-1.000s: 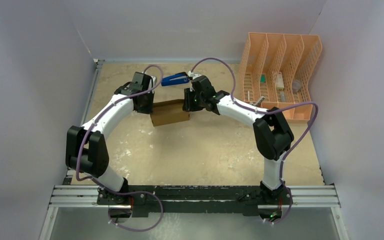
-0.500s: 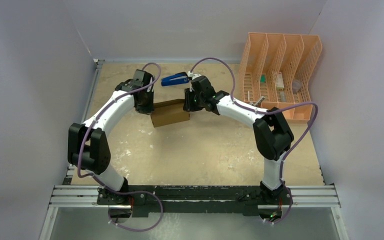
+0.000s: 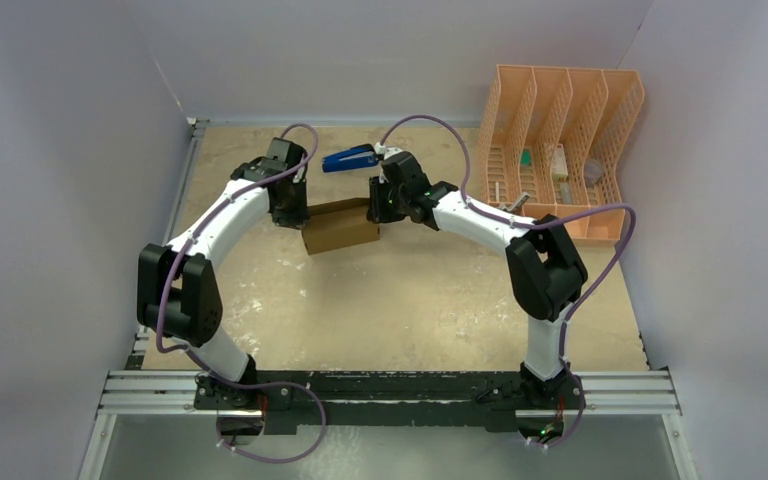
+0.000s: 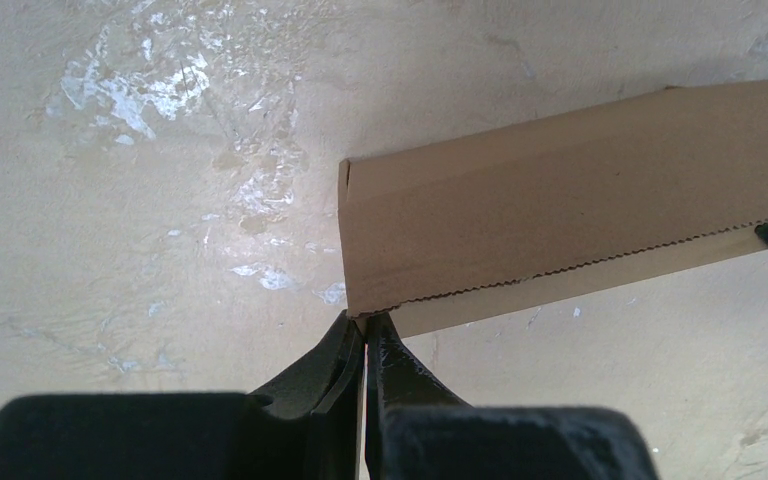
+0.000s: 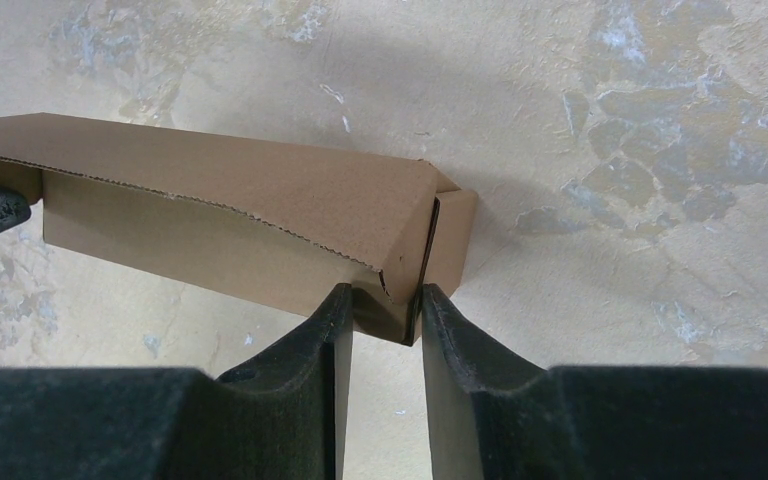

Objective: Fold the paper box

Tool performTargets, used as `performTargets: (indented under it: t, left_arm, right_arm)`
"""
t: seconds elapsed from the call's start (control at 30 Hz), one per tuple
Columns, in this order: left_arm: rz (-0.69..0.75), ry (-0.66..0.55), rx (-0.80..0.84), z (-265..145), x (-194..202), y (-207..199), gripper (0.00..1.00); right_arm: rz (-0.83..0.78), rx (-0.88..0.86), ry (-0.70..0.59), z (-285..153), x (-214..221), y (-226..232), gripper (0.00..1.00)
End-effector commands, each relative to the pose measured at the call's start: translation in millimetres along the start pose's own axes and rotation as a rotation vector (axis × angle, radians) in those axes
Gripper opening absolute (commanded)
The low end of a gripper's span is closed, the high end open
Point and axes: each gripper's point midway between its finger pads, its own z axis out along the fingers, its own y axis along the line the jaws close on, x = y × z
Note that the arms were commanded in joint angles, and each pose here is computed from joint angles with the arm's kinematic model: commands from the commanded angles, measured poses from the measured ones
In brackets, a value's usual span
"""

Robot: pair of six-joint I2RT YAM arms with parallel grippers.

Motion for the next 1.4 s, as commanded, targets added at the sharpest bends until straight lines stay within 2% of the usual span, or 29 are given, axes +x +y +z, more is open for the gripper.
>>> performTargets:
  t: [0.0, 0.77, 1.17, 1.37]
  left_arm:
    - [-0.049, -0.036, 0.149, -8.0, -17.0, -36.6, 0.0]
    - [-0.069, -0.063, 0.172, -19.6, -27.3, -42.5, 0.0]
    - [-0.03, -0.055, -0.009, -20.0, -16.8, -9.1, 0.0]
    - [-0.03, -0.043, -0.001, -18.0, -12.1, -10.6, 0.0]
  right_arm:
    - [-0.05, 0.033, 0.09, 7.8, 29.8, -4.4, 0.31]
    - [-0.054, 0.028, 0.102, 7.7, 34.9, -1.1, 0.31]
    - [-0.056, 0.027, 0.102, 6.4, 35.9, 0.1, 0.31]
    - [-0.056, 0.026, 0.103, 5.9, 36.6, 1.6, 0.31]
